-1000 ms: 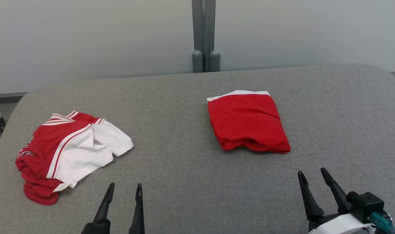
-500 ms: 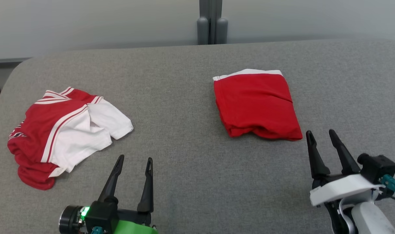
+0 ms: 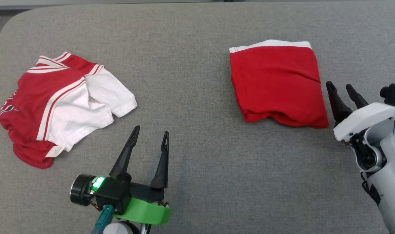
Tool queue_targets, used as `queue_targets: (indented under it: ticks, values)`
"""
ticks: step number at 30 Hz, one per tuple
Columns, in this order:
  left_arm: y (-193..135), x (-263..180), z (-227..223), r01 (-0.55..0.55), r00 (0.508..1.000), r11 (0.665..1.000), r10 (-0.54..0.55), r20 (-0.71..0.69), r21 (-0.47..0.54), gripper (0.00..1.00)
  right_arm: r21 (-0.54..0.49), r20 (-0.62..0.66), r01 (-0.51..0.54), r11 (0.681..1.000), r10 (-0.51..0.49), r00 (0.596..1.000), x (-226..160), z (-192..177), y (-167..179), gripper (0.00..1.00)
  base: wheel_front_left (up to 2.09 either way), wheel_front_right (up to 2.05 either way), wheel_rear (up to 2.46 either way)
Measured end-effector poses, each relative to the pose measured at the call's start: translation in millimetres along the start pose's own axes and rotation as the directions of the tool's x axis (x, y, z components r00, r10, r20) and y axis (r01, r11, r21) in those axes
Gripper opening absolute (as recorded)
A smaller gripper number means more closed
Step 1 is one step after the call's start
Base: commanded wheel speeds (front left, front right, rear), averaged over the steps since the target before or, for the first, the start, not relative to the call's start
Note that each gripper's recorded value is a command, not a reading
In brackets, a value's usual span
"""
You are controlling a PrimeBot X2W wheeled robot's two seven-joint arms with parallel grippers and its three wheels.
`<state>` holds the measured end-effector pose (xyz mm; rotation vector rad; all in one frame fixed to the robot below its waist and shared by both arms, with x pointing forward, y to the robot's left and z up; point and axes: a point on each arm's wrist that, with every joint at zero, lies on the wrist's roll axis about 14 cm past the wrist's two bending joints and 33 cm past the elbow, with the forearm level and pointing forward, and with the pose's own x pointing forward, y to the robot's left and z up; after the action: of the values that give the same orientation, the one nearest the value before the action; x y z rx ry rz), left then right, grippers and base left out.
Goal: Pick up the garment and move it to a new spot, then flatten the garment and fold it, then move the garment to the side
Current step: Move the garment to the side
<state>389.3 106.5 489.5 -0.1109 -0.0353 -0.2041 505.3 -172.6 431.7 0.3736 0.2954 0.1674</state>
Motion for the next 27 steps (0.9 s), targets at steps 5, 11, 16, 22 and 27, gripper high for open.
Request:
queue_targets:
  ticks: [5, 11, 16, 22, 27]
  values:
    - [5.0, 5.4, -11.3, -0.012, 0.999, 1.000, 0.012, -0.030, -0.005, 1.00, 0.011, -0.153, 0.011, 1.000, -0.009, 0.988, 22.3, -25.3, -9.4, 1.00, 0.00, 0.00, 0.00]
    - [12.7, 6.1, -18.6, -0.039, 0.998, 0.999, 0.039, -0.051, -0.003, 1.00, 0.022, -0.235, -0.011, 1.000, 0.016, 0.972, 37.2, -45.1, -3.4, 0.50, 0.00, 0.00, 0.00]
    - [13.8, 11.5, -21.4, -0.039, 0.998, 0.999, 0.039, -0.054, -0.001, 1.00, 0.006, -0.256, -0.026, 1.000, 0.027, 0.966, 42.3, -49.7, -3.4, 0.00, 0.00, 0.00, 0.00]
    - [9.3, 23.0, -24.9, -0.007, 0.999, 1.000, 0.007, -0.051, -0.001, 1.00, -0.084, -0.232, -0.009, 0.996, -0.011, 0.973, 36.8, -39.6, -29.8, 0.00, 0.00, 0.00, 0.00]
    - [-0.9, 37.4, -30.4, 0.053, 0.997, 0.999, -0.053, -0.048, 0.006, 1.00, -0.191, -0.200, 0.050, 0.980, -0.089, 0.976, 21.7, -18.4, -73.6, 0.00, 0.00, 0.00, 0.00]
